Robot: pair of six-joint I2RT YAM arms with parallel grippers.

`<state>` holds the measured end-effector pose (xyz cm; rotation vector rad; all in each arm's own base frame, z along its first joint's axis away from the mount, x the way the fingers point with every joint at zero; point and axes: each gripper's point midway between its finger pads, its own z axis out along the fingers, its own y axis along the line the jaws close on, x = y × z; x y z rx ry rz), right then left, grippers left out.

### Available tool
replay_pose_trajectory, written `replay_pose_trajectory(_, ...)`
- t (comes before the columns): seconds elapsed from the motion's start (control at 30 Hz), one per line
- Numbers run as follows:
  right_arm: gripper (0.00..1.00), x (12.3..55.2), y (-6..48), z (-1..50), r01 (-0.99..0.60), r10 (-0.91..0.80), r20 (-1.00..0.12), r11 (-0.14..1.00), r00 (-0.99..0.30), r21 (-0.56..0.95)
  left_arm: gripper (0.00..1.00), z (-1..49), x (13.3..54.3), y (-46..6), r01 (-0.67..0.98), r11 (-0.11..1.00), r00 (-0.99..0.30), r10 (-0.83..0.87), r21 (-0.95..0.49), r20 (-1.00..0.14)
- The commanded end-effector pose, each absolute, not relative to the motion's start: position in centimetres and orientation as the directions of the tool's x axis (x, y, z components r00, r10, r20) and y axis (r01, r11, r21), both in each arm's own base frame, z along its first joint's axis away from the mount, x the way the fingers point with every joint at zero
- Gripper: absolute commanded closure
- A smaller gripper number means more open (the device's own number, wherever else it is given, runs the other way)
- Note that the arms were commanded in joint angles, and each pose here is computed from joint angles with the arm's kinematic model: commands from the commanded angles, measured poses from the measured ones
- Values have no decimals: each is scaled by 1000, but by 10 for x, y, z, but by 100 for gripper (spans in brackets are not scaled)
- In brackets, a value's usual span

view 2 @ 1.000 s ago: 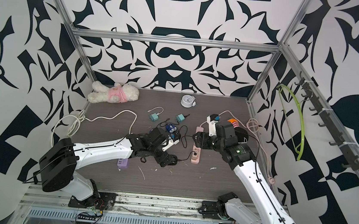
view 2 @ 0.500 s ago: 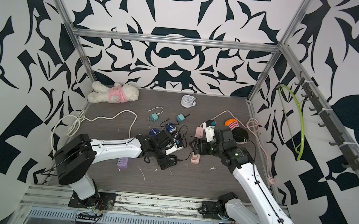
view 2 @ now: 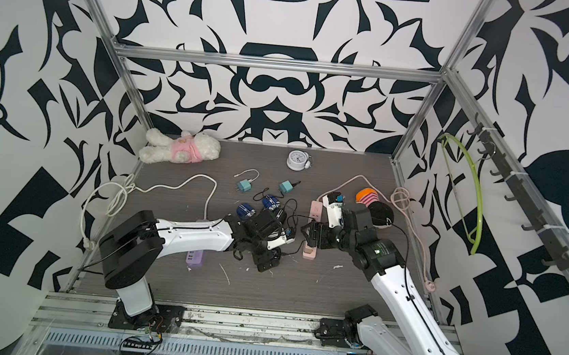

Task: Unplug the electric shaver
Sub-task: Pick up the electric shaver from the center of the board.

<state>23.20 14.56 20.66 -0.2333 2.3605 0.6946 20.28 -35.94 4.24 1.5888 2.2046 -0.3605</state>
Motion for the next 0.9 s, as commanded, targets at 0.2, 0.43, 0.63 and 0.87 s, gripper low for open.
replay_pose_trajectory(0.2, 23, 238, 147, 213, -350, 20, -667, 839, -745, 417, 11, 30, 203, -357, 945, 324, -270, 855, 51, -444)
replay_pose_trajectory(0.43, 23, 234, 148, 230, -387, 39, -718, 822, -695, 419, 25, 33, 203, -357, 938, 343, -275, 830, 56, -486)
replay_pose_trajectory(0.63, 23, 229, 148, 232, -392, 52, -721, 811, -691, 434, 46, 25, 198, -359, 938, 347, -299, 827, 14, -477)
replay_pose_trajectory(0.87, 26, 216, 157, 226, -388, 49, -653, 770, -755, 506, 61, 34, 197, -360, 935, 355, -307, 817, 6, -489)
